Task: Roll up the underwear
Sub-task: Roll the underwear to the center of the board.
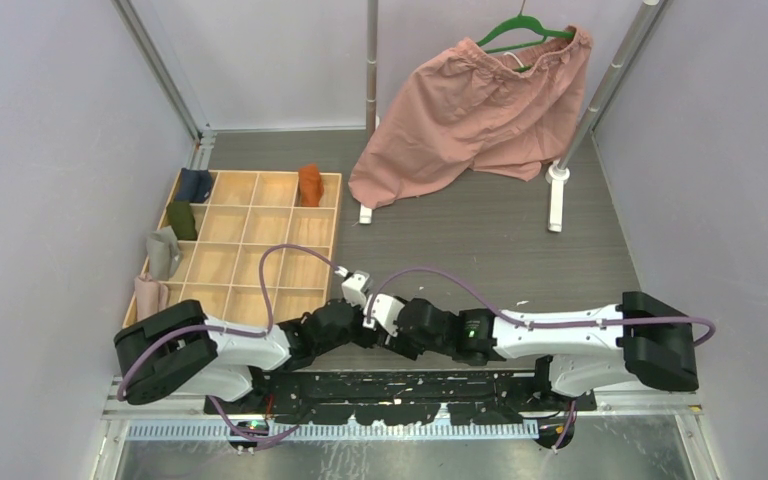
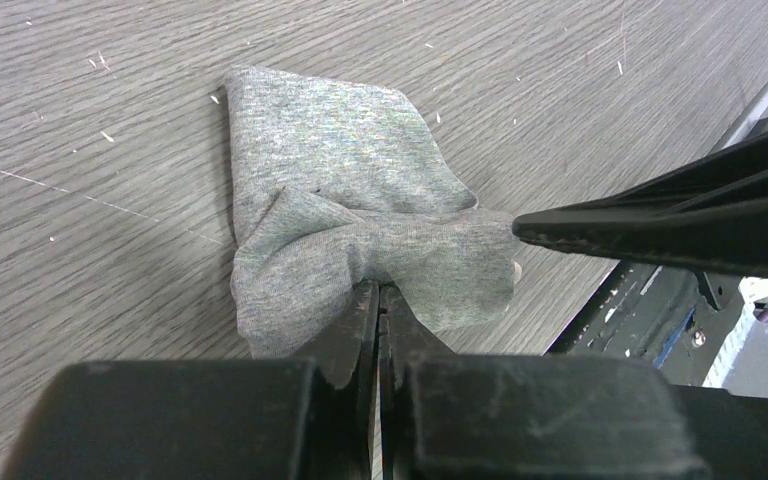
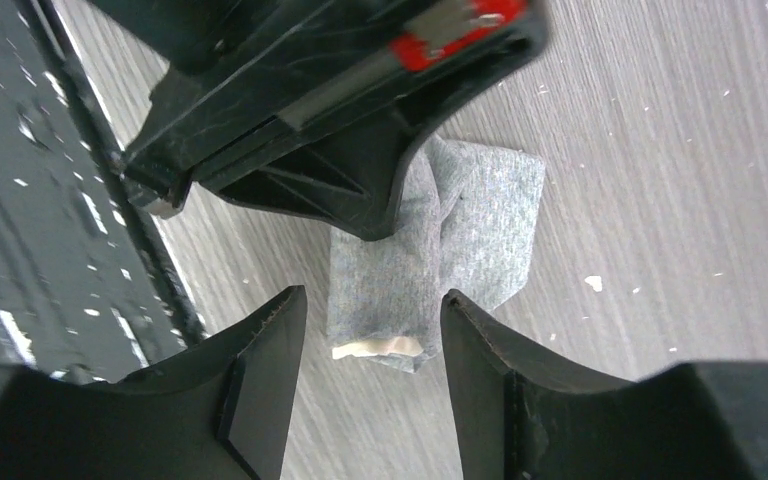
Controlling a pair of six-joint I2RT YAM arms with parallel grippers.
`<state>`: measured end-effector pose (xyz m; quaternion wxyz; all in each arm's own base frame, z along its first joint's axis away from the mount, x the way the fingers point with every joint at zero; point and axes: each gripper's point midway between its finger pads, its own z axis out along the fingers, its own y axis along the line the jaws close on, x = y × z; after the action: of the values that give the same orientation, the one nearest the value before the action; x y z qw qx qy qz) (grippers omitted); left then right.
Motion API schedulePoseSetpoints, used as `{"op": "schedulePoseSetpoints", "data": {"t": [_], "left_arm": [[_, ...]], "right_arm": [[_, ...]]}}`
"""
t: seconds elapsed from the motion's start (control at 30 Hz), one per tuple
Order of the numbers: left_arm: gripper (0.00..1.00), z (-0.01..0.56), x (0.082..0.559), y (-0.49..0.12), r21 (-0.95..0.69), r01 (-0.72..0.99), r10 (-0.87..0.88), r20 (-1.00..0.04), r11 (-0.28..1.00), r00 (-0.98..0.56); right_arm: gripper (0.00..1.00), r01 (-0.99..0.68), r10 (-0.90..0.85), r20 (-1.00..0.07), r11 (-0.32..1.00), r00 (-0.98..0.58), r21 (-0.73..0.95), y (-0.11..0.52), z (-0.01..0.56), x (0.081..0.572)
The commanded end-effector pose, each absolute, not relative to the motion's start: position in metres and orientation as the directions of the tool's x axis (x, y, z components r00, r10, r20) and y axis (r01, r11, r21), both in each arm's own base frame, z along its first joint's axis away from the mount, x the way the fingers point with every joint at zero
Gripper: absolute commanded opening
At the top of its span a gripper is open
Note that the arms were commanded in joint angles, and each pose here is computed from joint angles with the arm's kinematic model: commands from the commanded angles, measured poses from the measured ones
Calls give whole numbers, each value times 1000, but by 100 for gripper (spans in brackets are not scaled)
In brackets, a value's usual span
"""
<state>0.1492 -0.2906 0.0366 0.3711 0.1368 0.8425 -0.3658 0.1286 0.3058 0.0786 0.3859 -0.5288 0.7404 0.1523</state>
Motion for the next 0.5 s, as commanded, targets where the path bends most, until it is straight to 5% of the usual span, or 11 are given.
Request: {"op": "schedulePoseSetpoints", "data": {"t": [0.0,0.47], "left_arm": [[1,26,150,-288,-486,488,-11,-717,725,-697],[1,29,150,-289,-492,488,-19,-717,721,-696]], "right_arm": [[58,-871,-749,-660,283,60,-401,310,85,140],[59,-816,-860,-463,102,216,-569,316,54,142]]}}
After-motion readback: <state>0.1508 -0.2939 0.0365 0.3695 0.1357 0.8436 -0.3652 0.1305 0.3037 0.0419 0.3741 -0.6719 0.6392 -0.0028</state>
